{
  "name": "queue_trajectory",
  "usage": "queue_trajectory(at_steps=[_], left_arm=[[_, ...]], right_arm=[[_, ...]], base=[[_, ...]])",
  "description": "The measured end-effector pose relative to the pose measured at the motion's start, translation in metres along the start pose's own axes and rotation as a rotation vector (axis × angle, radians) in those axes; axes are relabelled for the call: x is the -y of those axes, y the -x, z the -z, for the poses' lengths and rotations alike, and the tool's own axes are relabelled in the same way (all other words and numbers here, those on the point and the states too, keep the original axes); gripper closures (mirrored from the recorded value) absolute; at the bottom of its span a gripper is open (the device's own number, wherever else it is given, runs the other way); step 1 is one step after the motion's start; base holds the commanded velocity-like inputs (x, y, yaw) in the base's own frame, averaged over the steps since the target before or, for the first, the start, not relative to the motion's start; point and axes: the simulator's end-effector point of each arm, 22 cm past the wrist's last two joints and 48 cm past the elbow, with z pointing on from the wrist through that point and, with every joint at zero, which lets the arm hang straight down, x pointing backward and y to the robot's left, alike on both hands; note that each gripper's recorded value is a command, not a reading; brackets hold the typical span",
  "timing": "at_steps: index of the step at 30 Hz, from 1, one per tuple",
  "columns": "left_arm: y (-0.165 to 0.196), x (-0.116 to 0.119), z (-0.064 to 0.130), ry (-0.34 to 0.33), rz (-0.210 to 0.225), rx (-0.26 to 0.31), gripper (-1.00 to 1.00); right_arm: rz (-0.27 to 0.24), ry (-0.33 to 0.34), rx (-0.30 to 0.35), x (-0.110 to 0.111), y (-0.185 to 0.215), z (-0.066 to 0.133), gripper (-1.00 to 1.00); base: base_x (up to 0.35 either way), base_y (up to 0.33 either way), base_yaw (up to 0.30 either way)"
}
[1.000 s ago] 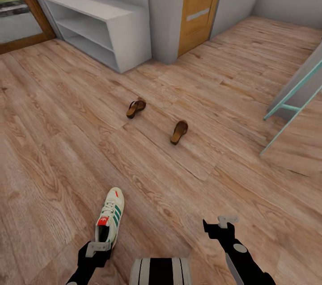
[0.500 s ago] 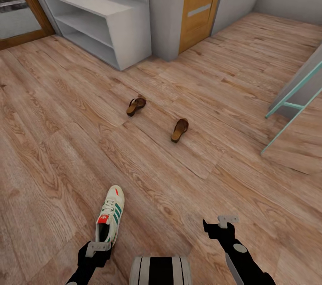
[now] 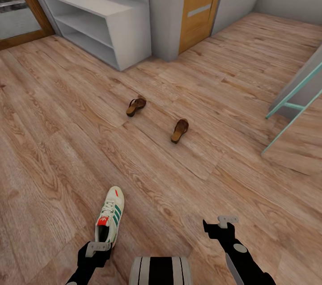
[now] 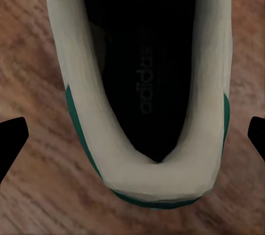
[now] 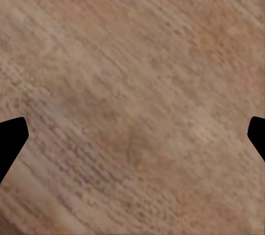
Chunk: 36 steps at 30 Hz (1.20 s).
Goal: Pick up the two gym shoes and the two sandals from the corridor floor and place them onto the hallstand (shoe rack) in the corridor, making sure they are on the rack and not on the floor. Arrange them so the two gym shoes are next to each other and the two sandals are next to each other.
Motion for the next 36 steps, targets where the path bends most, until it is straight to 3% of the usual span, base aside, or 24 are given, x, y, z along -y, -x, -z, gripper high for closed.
queue_trajectory(at_steps=[20,21,36], left_arm=[[0.0001,0.0001,0.0,0.0,0.0,0.0,-1.0],[0.0001,-0.0001,0.0,0.001,0.0,0.0,1.0],[0.0002,-0.0007,0.0,0.003,0.005,0.001,1.0]], right_arm=[[-0.001,0.0,0.0,-0.0003,0.0,0.0,-1.0],[-0.001,0.0,0.0,-0.0002,0.0,0.0,-1.0],[-0.001,0.0,0.0,-0.0003,0.0,0.0,-1.0]], base=[[0.027,0.0,0.0],[0.0,0.0,0.0],[0.0,0.0,0.0]])
